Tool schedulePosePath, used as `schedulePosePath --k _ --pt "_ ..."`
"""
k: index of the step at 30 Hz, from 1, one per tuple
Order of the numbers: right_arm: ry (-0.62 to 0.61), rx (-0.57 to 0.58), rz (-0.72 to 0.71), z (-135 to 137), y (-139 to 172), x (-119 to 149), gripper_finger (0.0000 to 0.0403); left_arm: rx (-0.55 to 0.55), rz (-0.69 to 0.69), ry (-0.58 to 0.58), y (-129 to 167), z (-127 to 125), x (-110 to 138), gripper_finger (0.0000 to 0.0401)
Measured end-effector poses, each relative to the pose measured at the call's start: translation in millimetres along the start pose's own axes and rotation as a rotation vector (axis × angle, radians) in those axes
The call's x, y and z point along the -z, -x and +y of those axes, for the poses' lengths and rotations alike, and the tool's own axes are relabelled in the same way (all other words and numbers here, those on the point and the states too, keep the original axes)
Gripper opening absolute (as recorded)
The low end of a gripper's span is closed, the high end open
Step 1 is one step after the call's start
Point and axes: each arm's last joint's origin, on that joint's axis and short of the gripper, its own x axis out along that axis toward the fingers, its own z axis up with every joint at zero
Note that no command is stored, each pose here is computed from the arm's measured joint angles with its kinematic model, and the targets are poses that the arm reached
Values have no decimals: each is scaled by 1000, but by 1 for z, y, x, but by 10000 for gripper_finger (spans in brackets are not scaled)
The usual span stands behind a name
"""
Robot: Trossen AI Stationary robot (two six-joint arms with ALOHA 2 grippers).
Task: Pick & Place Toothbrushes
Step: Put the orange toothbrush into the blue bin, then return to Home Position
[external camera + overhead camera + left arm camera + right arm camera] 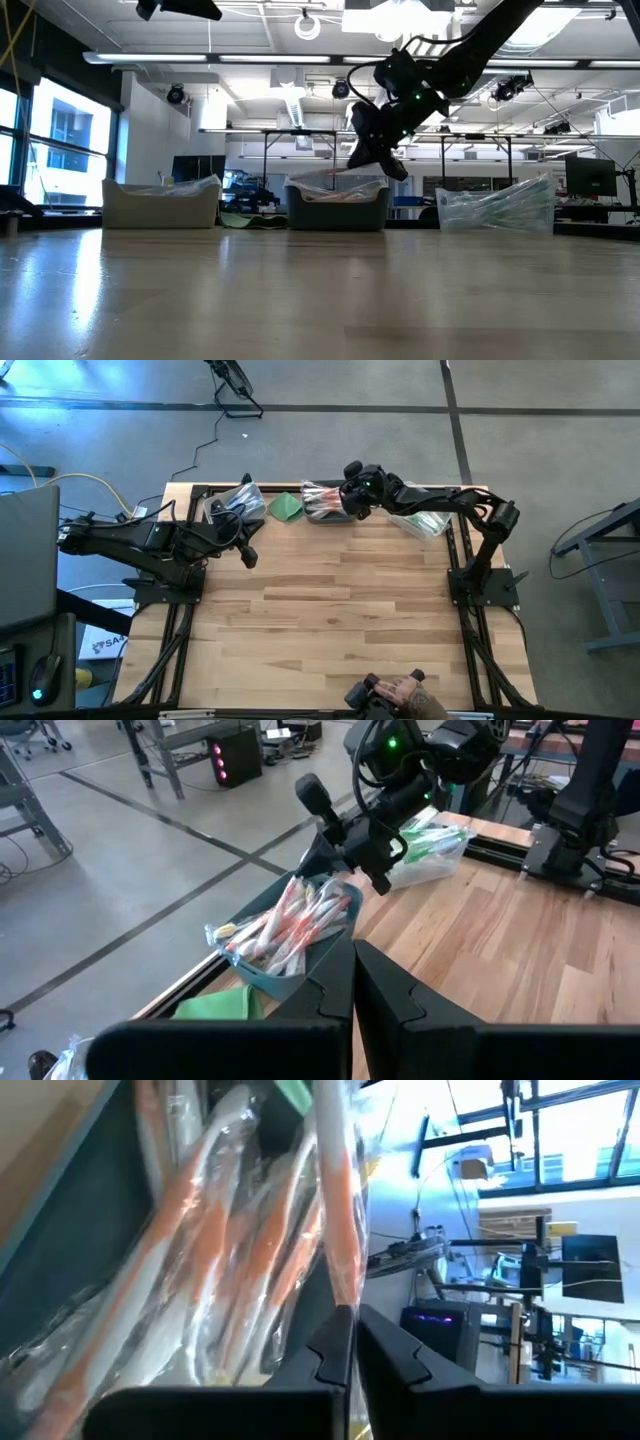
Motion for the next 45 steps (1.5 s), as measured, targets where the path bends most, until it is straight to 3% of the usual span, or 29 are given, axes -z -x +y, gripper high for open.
schedulePosePath --k 15,26,31,35,45 --pt "3 -38 50 4 0 2 30 -1 2 -6 0 0 0 0" --pt "-65 -18 87 4 0 3 116 16 7 -6 0 0 0 0" --pt "-52 36 135 -1 1 4 127 17 7 -5 0 0 0 0" --pt "-123 65 102 -9 9 2 118 19 8 -5 0 -1 0 0" --pt "-431 68 -60 -25 35 -12 72 19 7 -5 0 -1 0 0"
